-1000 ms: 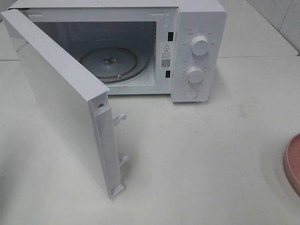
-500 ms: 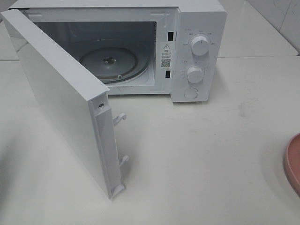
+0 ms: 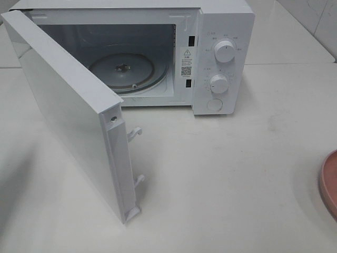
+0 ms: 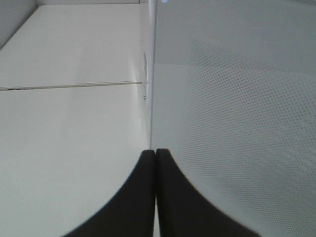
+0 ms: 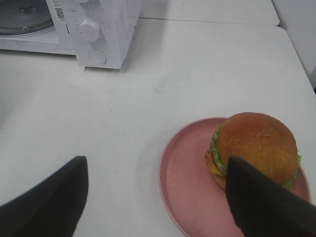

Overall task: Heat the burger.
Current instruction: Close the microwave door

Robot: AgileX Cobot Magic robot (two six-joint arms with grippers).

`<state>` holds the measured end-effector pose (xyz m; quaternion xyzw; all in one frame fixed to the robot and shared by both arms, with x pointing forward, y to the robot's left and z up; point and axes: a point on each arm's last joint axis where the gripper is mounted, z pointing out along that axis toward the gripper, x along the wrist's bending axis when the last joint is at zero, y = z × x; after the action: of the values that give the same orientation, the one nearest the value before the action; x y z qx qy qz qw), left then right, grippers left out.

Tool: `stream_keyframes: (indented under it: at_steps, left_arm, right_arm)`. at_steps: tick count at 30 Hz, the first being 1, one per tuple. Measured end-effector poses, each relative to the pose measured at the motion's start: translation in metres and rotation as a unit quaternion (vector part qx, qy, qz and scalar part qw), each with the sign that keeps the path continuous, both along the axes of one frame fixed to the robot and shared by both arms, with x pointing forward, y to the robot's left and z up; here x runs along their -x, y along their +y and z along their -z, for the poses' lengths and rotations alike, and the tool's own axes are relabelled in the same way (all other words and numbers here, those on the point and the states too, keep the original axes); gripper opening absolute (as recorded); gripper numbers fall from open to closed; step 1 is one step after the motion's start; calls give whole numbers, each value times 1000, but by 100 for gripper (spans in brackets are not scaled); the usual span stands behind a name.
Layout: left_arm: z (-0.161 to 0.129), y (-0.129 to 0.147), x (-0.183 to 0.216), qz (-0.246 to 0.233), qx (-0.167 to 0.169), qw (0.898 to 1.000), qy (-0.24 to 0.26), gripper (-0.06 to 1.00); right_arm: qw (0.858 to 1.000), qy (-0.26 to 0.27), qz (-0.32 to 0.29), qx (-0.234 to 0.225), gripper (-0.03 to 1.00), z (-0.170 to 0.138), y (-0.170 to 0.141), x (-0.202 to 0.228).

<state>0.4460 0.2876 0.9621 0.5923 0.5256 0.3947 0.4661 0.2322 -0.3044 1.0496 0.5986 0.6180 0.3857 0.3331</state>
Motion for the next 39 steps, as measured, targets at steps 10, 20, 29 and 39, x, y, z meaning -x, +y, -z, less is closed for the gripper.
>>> stream_keyframes:
  at_steps: [10, 20, 29, 39]
  left_arm:
    - [18, -14, -22, 71, 10, 997, 10, 0]
    - [30, -52, -35, 133, 25, 991, 25, 0]
    - [30, -83, -48, 161, 35, 986, 15, 0]
    - [35, -116, -60, 160, 43, 986, 15, 0]
  right_arm:
    - [1000, 0, -1, -1, 75, 0, 0, 0]
    - [1000, 0, -1, -2, 75, 0, 0, 0]
    - [1000, 0, -1, -2, 75, 0, 0, 0]
    - [1000, 0, -2, -3, 75, 0, 1, 0]
